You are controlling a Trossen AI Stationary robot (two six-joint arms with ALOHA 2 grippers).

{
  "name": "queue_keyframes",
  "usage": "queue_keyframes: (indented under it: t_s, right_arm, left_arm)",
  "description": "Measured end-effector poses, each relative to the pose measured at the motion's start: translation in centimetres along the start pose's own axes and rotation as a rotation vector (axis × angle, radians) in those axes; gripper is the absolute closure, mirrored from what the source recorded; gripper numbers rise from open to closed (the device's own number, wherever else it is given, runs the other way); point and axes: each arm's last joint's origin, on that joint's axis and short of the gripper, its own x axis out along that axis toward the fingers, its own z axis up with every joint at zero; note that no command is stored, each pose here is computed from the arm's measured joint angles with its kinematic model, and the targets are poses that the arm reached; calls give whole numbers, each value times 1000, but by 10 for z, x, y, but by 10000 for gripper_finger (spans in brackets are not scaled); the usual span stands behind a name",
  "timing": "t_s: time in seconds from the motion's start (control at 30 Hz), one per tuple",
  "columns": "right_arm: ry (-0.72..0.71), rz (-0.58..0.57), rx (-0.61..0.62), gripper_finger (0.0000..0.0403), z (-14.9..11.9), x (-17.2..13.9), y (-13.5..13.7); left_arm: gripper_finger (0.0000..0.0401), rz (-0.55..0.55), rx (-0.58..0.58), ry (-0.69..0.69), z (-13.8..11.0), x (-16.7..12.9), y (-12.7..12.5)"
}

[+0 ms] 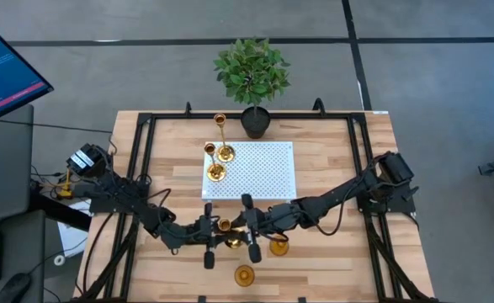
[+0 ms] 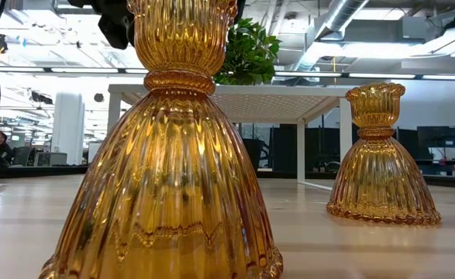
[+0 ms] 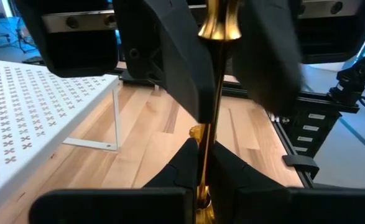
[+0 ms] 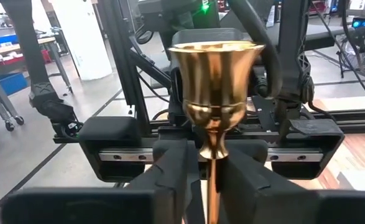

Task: Pick & Place candle stick holders
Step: Put the gold candle holder on the shelf

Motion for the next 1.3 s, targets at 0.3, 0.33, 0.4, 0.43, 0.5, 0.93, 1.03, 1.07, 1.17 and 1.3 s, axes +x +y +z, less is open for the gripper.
queue_keyframes:
  t_s: [0.3, 0.33, 0.4, 0.43, 0.5, 0.93, 1.03, 1.07, 1.17, 1.3]
  right_arm:
    - [1, -2, -18, 393, 0, 0, 0]
    - [4, -1, -19, 396, -1, 0, 1]
    - [18, -2, -22, 397, -2, 0, 1]
    - [29, -2, -23, 397, -3, -1, 1]
    - [43, -2, -25, 398, -4, -1, 1]
    - [94, -94, -105, 401, 6, -17, 10]
    - [73, -158, -149, 401, 20, -27, 13]
    - [55, -174, -157, 401, 26, -29, 12]
    - [28, -198, -183, 401, 34, -31, 8]
    - [21, -243, -177, 401, 38, -27, -14]
  left_arm:
    - [369, -20, 26, 2, 0, -2, -2]
    - [366, -26, 27, 4, 0, -2, -3]
    - [361, -34, 31, 8, -1, -2, -4]
    - [359, -35, 33, 10, -1, -3, -4]
    - [356, -39, 30, 7, 0, -4, -5]
    - [355, -163, 59, 4, 43, -54, -6]
    - [355, -212, 52, 4, 49, -68, -10]
    - [355, -222, 54, -1, 50, -71, -11]
    - [355, -242, 88, 0, 49, -78, -16]
    - [355, -205, 115, 17, 41, -80, -22]
